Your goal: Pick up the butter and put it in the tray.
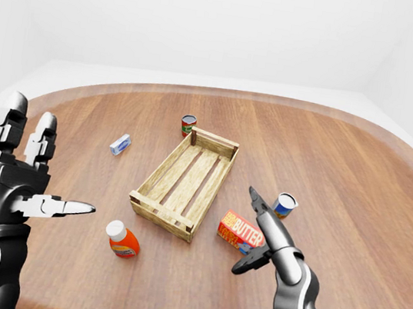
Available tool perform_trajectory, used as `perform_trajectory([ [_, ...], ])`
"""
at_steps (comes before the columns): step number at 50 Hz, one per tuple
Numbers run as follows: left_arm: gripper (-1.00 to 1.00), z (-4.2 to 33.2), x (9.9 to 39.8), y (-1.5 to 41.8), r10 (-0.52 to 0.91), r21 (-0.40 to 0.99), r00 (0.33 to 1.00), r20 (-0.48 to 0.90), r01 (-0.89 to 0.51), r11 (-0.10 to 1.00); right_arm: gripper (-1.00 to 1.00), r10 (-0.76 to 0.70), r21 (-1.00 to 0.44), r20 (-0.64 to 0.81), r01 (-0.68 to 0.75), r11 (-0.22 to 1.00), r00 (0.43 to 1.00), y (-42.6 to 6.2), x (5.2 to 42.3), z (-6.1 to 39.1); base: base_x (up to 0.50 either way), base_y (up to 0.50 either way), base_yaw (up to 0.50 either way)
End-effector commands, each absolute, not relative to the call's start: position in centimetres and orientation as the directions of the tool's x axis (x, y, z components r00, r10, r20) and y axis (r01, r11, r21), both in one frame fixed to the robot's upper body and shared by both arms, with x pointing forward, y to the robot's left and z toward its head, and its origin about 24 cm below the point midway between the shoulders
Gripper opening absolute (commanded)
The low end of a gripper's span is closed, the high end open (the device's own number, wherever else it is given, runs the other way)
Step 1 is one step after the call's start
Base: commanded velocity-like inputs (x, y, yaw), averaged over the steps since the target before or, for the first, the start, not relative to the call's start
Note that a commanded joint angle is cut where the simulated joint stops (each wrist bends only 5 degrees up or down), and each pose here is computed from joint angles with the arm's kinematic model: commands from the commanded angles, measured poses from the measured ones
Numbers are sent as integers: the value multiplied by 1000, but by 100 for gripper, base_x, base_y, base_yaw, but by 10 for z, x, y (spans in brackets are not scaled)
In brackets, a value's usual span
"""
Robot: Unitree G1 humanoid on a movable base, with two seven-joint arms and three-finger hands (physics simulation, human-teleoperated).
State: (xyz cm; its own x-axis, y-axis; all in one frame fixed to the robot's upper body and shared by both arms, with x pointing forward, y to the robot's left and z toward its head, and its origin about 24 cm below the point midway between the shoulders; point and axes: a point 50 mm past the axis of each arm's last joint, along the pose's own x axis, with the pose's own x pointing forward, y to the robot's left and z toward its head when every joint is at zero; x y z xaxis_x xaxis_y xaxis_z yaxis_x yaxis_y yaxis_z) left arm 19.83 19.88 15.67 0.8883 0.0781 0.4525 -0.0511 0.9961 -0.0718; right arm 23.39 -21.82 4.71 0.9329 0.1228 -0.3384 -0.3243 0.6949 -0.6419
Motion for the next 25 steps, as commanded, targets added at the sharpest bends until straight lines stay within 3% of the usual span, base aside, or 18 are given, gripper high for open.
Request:
perform_trajectory([
  [1, 100, 157, 198, 199, 80, -72, 887, 454, -53, 996, 100, 106, -595, -404, -349, 724, 909, -230, 250, 27, 0, 0, 0],
  [25, 100, 154, 200, 198, 78, -68, 895, 439, -53, 996, 100, 63, -506, -526, -372, 778, 848, -245, 251, -9, 0, 0, 0],
])
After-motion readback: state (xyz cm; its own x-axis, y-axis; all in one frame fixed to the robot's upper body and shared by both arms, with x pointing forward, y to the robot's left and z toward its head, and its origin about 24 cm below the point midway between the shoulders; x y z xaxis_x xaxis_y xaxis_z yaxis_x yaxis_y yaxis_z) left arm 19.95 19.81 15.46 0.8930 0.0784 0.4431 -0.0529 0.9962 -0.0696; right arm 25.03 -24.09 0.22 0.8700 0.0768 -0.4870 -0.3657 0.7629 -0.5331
